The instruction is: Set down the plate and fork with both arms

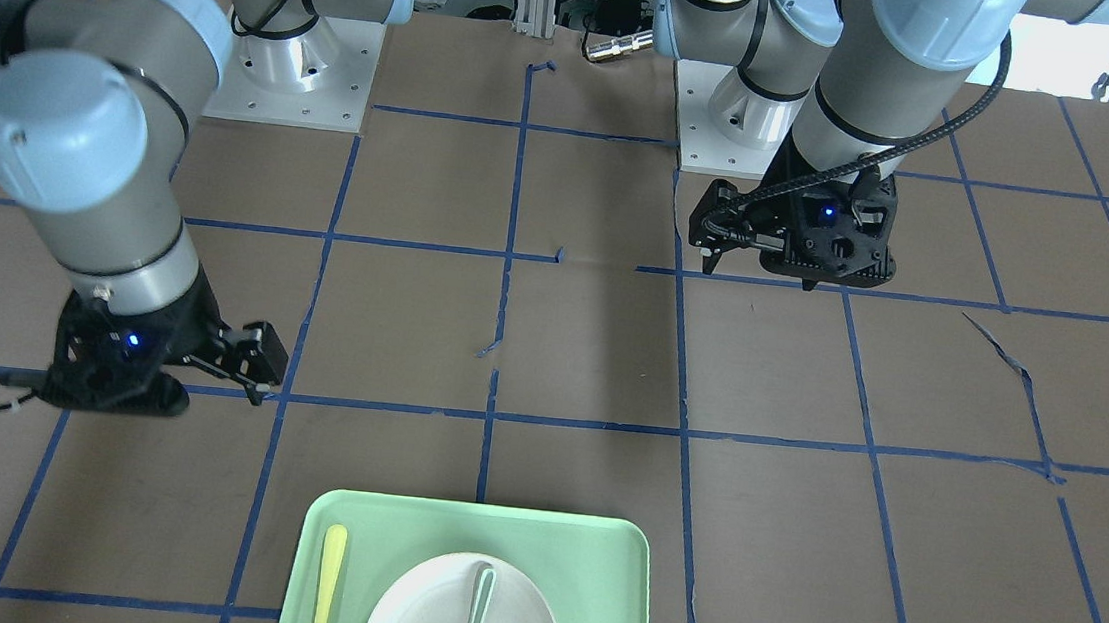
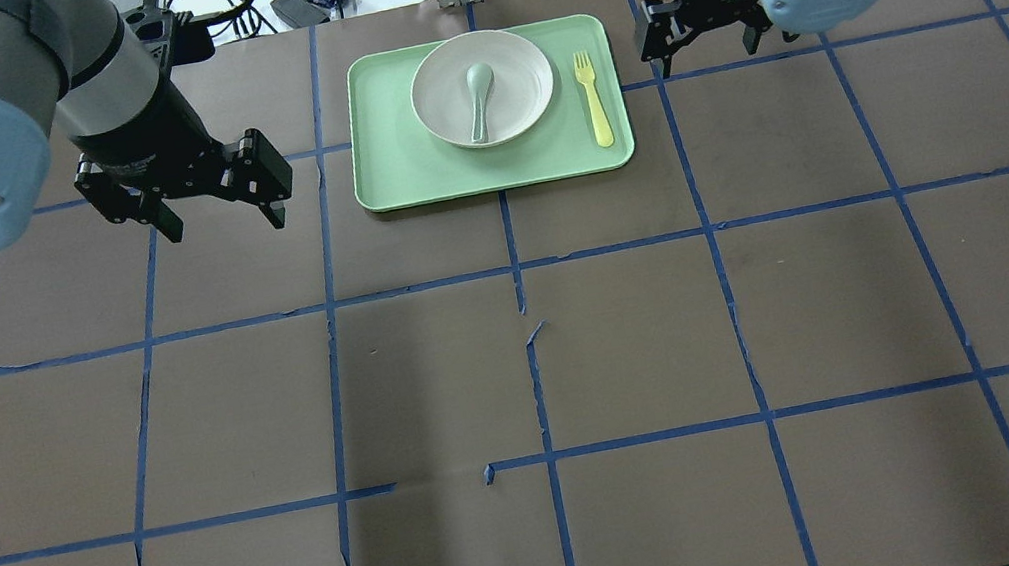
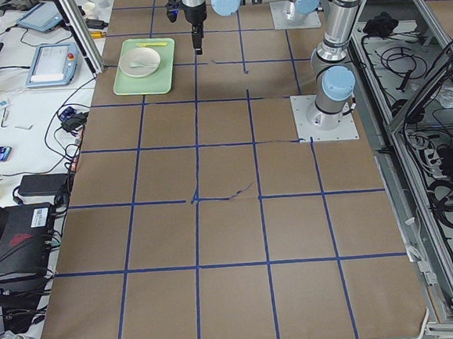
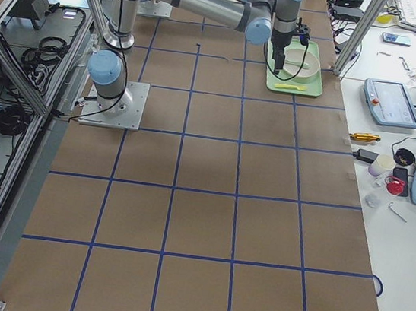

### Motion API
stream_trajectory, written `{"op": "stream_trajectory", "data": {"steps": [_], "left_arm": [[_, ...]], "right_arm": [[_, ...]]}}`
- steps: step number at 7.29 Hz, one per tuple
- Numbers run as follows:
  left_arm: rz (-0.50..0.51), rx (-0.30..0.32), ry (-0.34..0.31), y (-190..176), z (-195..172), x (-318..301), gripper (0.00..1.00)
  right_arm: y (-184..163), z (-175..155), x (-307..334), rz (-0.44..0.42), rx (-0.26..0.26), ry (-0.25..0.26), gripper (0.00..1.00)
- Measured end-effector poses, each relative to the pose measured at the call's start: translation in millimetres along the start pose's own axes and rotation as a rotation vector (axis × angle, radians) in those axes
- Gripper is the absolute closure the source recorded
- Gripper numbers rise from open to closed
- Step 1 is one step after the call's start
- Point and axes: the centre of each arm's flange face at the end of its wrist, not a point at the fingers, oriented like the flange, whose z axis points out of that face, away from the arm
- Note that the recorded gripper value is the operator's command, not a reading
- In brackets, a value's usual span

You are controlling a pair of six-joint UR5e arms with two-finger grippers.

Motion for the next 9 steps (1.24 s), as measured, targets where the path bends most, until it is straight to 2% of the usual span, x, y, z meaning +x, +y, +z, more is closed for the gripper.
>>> {"op": "stream_trajectory", "data": {"steps": [1, 2, 4, 5, 9], "left_arm": [[-0.001, 0.001, 0.0, 0.7, -0.8, 0.6, 0.0], [-0.003, 0.001, 0.001, 1.6, -1.1, 1.1, 0.0], [-0.002, 0.0, 0.002, 4.9, -1.3, 2.2, 0.0], [-0.002, 0.002, 0.002, 6.2, -2.3, 2.4, 0.0], [-0.001, 0.032, 0.002, 10.7, -16.4, 2.9, 0.0]], "right_arm": [[30.3, -33.7, 6.0, 0.009, 0.026, 0.001, 0.0], [62.6, -63.1, 6.1, 0.01, 0.016, -0.002, 0.0], [108.5, -97.0, 1.5, 0.005, -0.079, -0.017, 0.0], [113.5, -102.3, 0.7, 0.005, -0.103, -0.021, 0.0], [100.4, -104.3, 0.0, 0.009, -0.113, -0.017, 0.0]]}}
